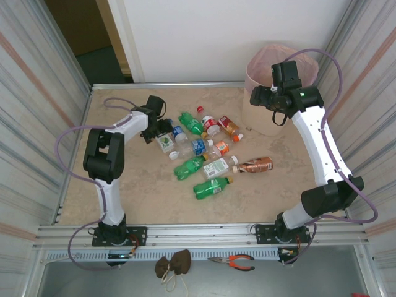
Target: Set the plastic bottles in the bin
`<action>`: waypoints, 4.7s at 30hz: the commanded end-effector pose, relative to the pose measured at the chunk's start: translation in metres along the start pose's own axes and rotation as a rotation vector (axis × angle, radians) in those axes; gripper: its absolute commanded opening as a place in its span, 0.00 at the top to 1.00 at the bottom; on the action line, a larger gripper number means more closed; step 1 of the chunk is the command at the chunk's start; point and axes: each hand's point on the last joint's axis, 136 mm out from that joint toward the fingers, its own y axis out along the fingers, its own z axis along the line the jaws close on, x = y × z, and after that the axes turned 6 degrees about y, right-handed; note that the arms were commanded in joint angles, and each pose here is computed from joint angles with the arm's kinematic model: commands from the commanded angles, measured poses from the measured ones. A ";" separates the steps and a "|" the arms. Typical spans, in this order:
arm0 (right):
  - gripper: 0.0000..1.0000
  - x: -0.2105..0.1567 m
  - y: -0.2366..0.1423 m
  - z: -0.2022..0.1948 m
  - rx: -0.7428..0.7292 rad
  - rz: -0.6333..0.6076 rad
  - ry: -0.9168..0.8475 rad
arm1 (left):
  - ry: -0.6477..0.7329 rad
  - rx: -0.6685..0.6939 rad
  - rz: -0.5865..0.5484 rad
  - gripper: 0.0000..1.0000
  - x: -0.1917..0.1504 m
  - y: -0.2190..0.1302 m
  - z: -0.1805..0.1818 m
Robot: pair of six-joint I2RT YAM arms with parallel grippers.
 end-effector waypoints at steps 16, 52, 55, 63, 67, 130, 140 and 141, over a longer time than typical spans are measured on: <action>0.20 -0.004 -0.007 0.004 0.025 -0.006 -0.003 | -0.036 0.015 0.013 0.24 0.007 0.008 0.015; 0.18 -0.004 -0.090 0.090 0.712 -0.286 -0.214 | 0.412 -0.745 -0.698 0.46 0.029 -0.263 -0.071; 0.17 -0.008 -0.107 0.102 0.819 -0.310 -0.260 | 0.514 -0.890 -0.772 0.47 0.017 -0.304 -0.087; 0.15 -0.025 -0.163 0.136 1.109 -0.350 -0.392 | 0.777 -1.207 -0.938 0.53 -0.023 -0.409 -0.109; 0.14 -0.038 -0.191 0.154 1.227 -0.375 -0.463 | 0.922 -1.318 -1.001 0.54 -0.052 -0.450 -0.118; 0.37 -0.096 -0.261 0.194 1.425 -0.417 -0.719 | 1.281 -1.414 -1.166 0.23 -0.152 -0.510 -0.148; 0.40 -0.011 -0.215 0.161 1.105 -0.529 -0.563 | 1.207 -1.273 -1.111 0.22 -0.140 -0.475 -0.145; 0.40 0.001 -0.207 0.156 1.057 -0.538 -0.534 | 1.202 -1.263 -1.106 0.22 -0.140 -0.473 -0.145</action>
